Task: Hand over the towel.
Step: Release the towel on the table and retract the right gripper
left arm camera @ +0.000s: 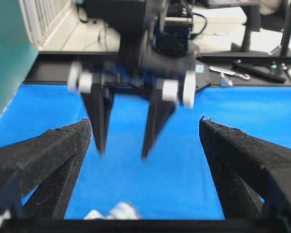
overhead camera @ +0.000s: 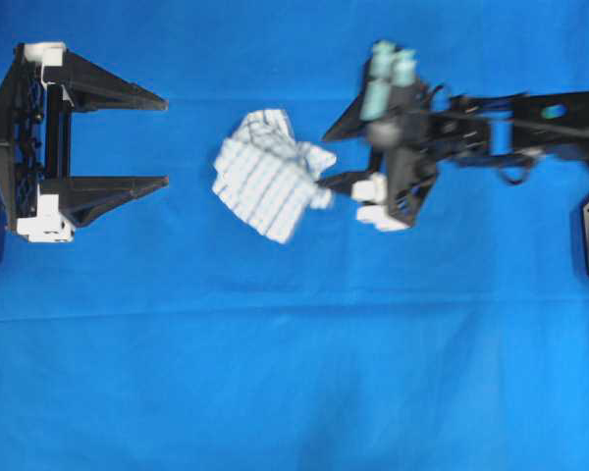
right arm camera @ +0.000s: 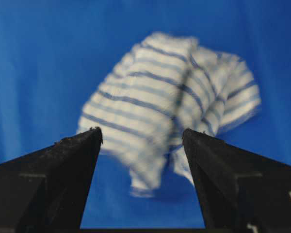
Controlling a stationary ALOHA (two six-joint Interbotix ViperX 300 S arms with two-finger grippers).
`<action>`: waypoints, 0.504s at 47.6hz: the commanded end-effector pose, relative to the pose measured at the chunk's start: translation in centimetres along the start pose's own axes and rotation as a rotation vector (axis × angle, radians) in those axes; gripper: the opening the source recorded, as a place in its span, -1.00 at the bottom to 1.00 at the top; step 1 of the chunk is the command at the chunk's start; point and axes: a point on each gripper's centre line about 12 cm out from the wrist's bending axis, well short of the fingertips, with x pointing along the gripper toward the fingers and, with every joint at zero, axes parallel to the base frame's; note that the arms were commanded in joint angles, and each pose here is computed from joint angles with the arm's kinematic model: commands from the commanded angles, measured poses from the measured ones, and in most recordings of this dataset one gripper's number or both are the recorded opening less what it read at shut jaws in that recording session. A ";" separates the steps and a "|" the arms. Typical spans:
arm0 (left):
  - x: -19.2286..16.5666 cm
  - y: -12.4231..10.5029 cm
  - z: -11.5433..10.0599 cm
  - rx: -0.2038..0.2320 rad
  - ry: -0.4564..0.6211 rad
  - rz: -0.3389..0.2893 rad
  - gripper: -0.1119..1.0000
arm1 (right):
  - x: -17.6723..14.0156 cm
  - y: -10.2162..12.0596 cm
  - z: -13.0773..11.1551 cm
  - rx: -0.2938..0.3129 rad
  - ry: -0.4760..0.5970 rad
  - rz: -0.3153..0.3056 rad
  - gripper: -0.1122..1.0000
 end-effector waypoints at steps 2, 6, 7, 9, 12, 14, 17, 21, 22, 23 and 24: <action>0.1 0.1 0.7 0.000 -0.021 0.003 0.89 | -3.6 0.2 2.5 -0.020 -0.136 0.005 0.45; 0.1 0.1 0.7 0.000 -0.021 0.003 0.89 | -5.9 0.3 3.3 -0.037 -0.222 0.008 0.45; 0.1 0.1 0.6 0.000 -0.018 0.003 0.89 | -6.3 0.3 3.4 -0.043 -0.241 0.007 0.45; 0.1 0.1 0.7 0.000 -0.021 0.003 0.89 | -7.3 0.3 3.7 -0.046 -0.278 0.008 0.45; 0.1 0.1 0.6 0.000 -0.020 0.004 0.89 | -8.5 0.3 3.7 -0.051 -0.327 0.009 0.45; 0.1 0.1 0.6 0.000 -0.020 0.004 0.89 | -9.3 0.3 3.8 -0.054 -0.357 0.010 0.45; 0.1 0.1 0.6 0.000 -0.020 0.004 0.89 | -10.0 0.3 3.6 -0.057 -0.387 0.011 0.45; 0.1 0.1 0.6 0.000 -0.018 0.004 0.89 | -10.3 0.3 3.4 -0.057 -0.414 0.013 0.45; 0.1 0.1 0.5 0.000 -0.017 0.006 0.89 | -10.2 0.3 3.4 -0.057 -0.416 0.013 0.45; 0.1 0.1 0.6 0.000 -0.018 0.006 0.89 | -10.2 0.3 3.3 -0.058 -0.417 0.013 0.45; 0.1 0.2 0.6 0.001 -0.018 0.007 0.89 | -10.1 0.3 3.3 -0.059 -0.416 0.013 0.45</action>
